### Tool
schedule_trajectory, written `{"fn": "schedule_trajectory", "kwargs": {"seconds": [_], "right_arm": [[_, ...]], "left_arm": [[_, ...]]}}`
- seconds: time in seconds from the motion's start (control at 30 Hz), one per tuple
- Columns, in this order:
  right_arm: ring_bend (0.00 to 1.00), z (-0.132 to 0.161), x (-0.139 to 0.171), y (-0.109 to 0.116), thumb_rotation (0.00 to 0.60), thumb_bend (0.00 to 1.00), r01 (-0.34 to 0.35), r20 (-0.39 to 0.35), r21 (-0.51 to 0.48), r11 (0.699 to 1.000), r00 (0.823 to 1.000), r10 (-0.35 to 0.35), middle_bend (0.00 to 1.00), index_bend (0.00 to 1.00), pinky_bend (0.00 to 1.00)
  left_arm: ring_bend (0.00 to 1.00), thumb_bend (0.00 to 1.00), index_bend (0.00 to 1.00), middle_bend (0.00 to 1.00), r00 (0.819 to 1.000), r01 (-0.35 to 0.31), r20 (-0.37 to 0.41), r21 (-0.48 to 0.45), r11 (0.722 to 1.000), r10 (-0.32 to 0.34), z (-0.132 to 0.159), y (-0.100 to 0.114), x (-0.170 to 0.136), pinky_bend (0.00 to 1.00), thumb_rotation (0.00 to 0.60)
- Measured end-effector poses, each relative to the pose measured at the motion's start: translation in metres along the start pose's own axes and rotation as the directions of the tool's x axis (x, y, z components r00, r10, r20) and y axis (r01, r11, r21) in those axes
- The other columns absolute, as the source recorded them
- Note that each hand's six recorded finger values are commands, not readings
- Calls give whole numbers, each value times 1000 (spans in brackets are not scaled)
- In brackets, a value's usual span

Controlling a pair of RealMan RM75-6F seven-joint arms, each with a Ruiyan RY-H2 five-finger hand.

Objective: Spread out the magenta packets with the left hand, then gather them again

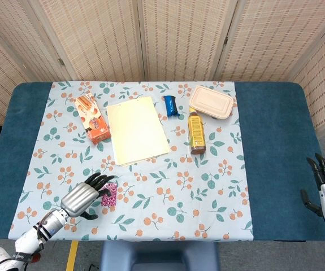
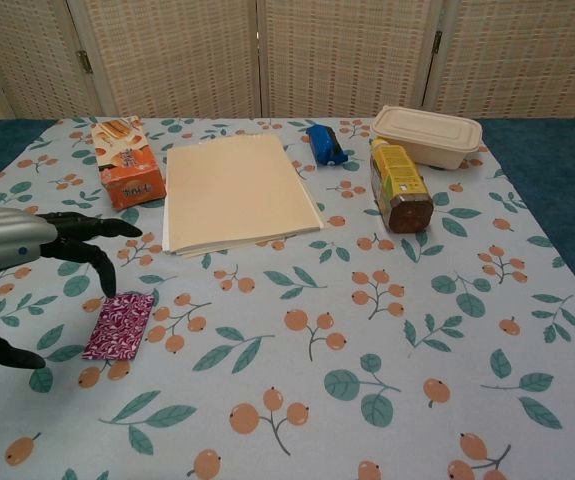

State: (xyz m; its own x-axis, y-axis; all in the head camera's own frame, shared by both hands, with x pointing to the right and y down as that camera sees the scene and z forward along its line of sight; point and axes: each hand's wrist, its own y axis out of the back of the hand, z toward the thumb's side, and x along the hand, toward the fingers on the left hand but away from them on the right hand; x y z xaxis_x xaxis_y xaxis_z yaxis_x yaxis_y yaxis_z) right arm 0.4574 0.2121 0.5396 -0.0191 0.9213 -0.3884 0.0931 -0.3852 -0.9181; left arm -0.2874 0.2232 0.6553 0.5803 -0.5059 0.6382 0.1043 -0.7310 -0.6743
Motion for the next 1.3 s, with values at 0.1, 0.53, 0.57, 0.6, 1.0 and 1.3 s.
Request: {"fn": "schedule_trajectory", "kwargs": {"seconds": [0.1,0.53,0.57,0.6,1.0,1.3], "right_arm": [[0,-1,0,-1,600,456,-4,3,-2,1000,1000,4,0,0,0],[0,-2,1,-3,600,455,-11,6,-10,1000,1000,11,0,0,0],[0,-2,1,-3,600,455,-11,7,-10,1000,1000,11,0,0,0],[0,-3,1,-3,600,455,-11,8,-10,1000,1000,11,0,0,0],[0,-2,0,-6,600,456,-20,12,-12,1000,1000,21,0,0,0],[0,-3,1,-6,600,456,-24,17,-14,1000,1000,24,0,0,0]], "left_arm": [[0,94,360,30,1000,13,-1,1,1000,-13,1,-6,3,0,567],[0,91,324,0,997,52,-59,-60,997,-55,-2,-23,15,0,326],[0,91,324,0,996,57,-62,-60,997,-60,-2,-24,16,0,325],[0,91,324,0,996,61,-65,-62,996,-65,-3,-26,17,0,322],[0,94,324,0,993,75,-89,-64,995,-81,-5,-39,28,0,316],[0,94,324,0,992,87,-91,-53,995,-91,-4,-45,33,0,315]]}}
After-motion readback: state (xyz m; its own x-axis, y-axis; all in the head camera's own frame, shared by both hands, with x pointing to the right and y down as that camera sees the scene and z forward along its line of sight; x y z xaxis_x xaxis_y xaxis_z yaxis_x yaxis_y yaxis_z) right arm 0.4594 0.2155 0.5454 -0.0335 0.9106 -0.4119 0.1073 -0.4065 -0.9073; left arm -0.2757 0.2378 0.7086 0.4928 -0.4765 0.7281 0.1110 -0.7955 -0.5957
